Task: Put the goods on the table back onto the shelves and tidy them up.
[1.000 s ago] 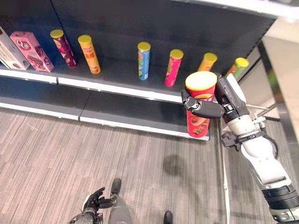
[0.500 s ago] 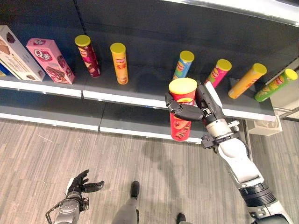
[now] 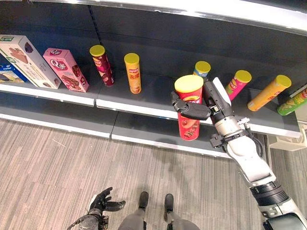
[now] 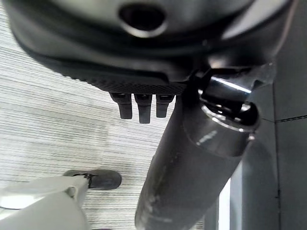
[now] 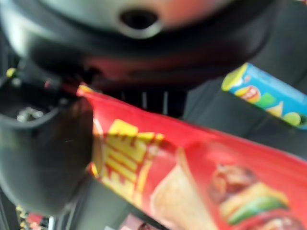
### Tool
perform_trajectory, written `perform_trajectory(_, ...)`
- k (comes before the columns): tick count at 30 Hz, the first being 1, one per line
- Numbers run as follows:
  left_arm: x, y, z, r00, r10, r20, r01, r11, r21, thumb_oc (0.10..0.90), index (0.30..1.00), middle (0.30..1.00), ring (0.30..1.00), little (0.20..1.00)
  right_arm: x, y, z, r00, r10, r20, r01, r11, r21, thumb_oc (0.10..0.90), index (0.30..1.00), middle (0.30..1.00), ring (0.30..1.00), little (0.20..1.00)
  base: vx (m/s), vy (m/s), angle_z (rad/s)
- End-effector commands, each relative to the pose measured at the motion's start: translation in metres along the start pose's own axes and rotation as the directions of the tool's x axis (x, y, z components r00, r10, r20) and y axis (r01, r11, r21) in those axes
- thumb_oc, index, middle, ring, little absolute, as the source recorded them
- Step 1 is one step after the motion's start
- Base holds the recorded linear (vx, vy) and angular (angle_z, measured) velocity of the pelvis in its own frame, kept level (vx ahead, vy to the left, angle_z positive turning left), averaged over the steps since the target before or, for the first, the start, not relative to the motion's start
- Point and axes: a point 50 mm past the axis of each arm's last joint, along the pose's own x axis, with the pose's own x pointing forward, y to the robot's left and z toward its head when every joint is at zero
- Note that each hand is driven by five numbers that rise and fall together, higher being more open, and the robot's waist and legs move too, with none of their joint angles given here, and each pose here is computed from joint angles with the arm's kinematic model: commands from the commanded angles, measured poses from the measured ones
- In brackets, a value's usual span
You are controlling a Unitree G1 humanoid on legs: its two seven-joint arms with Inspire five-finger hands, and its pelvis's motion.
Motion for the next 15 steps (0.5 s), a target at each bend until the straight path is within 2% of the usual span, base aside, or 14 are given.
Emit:
perform_trajectory(1, 0.002, 0.017, 0.024, 0.993, 0.053, 0.109, -0.051, 0.999, -0.013, 0.8, 0.9, 0.9, 0.9, 0.9, 0.019, -0.018, 0.059, 0.945, -0.092, 0.314, 0.079, 0.995, 0.053, 0.4, 0.3, 0.3, 0.3, 0.3, 0.02, -0.051, 0.35)
perform_trajectory(5, 0.0, 0.014, 0.02, 0.993, 0.049, 0.106, -0.044, 0.998, -0.047, 0.8, 0.9, 0.9, 0.9, 0.9, 0.022, -0.019, 0.058, 0.945, -0.101, 0.31, 0.088, 0.995, 0.056, 0.4, 0.3, 0.3, 0.3, 0.3, 0.07, 0.013, 0.33)
perform_trajectory(9, -0.001, 0.019, 0.023, 0.99, 0.063, 0.129, -0.057, 0.997, -0.047, 0.8, 0.9, 0.9, 0.9, 0.9, 0.026, -0.025, 0.058, 0.932, -0.184, 0.312, 0.166, 0.983, 0.081, 0.4, 0.3, 0.3, 0.3, 0.3, 0.17, 0.124, -0.12)
perform_trajectory(13, -0.002, 0.02, 0.018, 0.991, 0.064, 0.114, -0.061, 0.998, -0.032, 0.8, 0.9, 0.9, 0.9, 0.9, 0.029, -0.037, 0.064, 0.9, -0.27, 0.342, 0.269, 0.962, 0.05, 0.4, 0.3, 0.3, 0.3, 0.3, 0.16, 0.276, -0.24)
perform_trajectory(15, -0.001, 0.024, 0.023, 0.989, 0.073, 0.125, -0.073, 0.997, -0.008, 0.8, 0.9, 0.9, 0.9, 0.9, 0.033, -0.041, 0.071, 0.885, -0.286, 0.368, 0.302, 0.953, 0.015, 0.4, 0.3, 0.3, 0.3, 0.3, 0.08, 0.347, -0.98)
